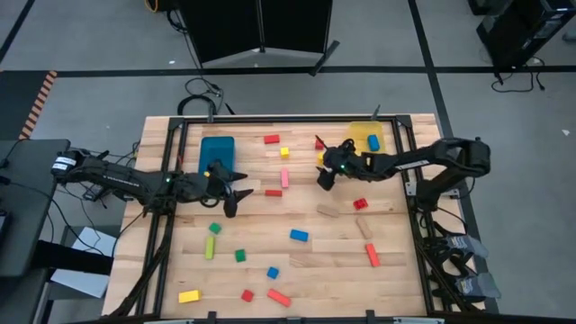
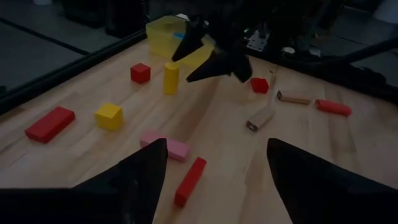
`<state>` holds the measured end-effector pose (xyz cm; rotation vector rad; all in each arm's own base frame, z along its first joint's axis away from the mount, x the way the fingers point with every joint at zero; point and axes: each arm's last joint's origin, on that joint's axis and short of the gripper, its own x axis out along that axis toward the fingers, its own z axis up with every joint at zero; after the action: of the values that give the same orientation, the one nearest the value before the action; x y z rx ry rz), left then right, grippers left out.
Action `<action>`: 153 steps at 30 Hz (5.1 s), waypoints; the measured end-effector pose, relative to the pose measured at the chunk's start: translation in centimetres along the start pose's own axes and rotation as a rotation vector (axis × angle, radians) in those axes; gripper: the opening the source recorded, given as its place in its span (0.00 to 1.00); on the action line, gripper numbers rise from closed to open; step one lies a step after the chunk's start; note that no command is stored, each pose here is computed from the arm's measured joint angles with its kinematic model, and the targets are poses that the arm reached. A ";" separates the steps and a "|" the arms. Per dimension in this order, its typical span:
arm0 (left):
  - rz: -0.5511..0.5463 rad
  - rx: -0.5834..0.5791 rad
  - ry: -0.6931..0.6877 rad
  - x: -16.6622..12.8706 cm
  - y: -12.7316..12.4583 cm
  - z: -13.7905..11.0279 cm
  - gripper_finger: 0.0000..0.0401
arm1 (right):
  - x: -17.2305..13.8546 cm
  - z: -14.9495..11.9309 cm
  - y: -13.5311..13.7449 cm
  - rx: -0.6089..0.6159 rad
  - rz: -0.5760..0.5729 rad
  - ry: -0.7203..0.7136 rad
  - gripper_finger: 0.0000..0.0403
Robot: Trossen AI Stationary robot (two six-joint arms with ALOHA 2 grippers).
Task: Sort blocks by size
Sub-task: Put the large yellow block into the yellow bin, then put the small green block into the blue bin, then put the small red game piece into the blue bin
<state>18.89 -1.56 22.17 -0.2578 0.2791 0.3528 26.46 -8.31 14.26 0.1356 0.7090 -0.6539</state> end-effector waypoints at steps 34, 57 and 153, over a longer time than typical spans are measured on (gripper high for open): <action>0.021 -0.004 0.052 2.5 -0.7 -1.6 0.70 | -8.5 2.9 -3.8 0.031 -0.286 -0.206 0.34; -0.142 0.106 0.427 1.3 -6.1 -3.1 0.62 | -9.6 1.0 -6.4 0.151 -0.246 -0.203 0.96; 0.159 -0.052 0.203 1.9 3.0 3.6 0.77 | -12.7 -6.2 2.1 -0.402 0.375 0.324 0.76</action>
<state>20.28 2.80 24.30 -0.3238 0.4926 0.4929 16.94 1.89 17.50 0.0001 1.0812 -0.1218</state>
